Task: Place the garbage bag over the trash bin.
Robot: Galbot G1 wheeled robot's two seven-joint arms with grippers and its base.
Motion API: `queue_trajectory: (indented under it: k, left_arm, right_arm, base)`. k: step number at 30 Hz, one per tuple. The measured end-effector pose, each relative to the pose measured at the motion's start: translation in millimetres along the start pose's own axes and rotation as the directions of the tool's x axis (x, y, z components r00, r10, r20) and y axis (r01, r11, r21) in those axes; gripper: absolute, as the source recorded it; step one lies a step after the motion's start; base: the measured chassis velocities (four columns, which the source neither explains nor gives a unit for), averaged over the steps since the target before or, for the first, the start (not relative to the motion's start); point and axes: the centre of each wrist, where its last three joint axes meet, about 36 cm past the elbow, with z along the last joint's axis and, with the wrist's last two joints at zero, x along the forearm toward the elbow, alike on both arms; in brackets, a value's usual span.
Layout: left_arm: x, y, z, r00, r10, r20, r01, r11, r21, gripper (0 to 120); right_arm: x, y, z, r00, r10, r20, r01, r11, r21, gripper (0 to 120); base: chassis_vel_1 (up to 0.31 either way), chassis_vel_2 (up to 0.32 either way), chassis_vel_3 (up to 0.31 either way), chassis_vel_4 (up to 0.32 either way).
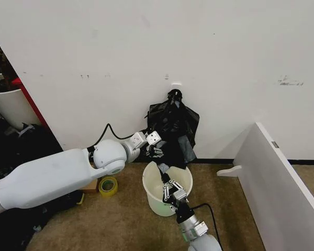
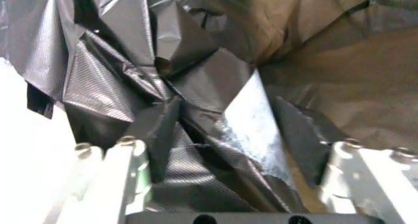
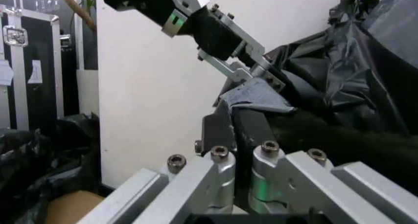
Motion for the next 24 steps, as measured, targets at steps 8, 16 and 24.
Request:
queue_trajectory:
  k: [8,16,24]
  left_arm:
    - [-2,-4,7,1.000,-0.011,0.006,0.011,1.000,0.022,27]
    - [-1,-5,8,0.997,-0.060,0.050,0.057,0.997,0.056,0]
    - [11,-9,26,0.965,-0.192,0.180,0.142,0.956,0.256,0]
  right_arm:
    - [1,1,0,1.000,0.000,-0.003,0.000,1.000,-0.002,0]
    - [2,0,-1,1.000,0.003,0.000,-0.003,1.000,-0.001,0]
    - [1,3,-10,1.000,0.016,0.010,-0.016,1.000,-0.011,0]
  base:
    - [0.000,0.000,0.000,0.000]
    - [0.000,0.000,0.000,0.000]
    - [0.000,0.000,0.000,0.000]
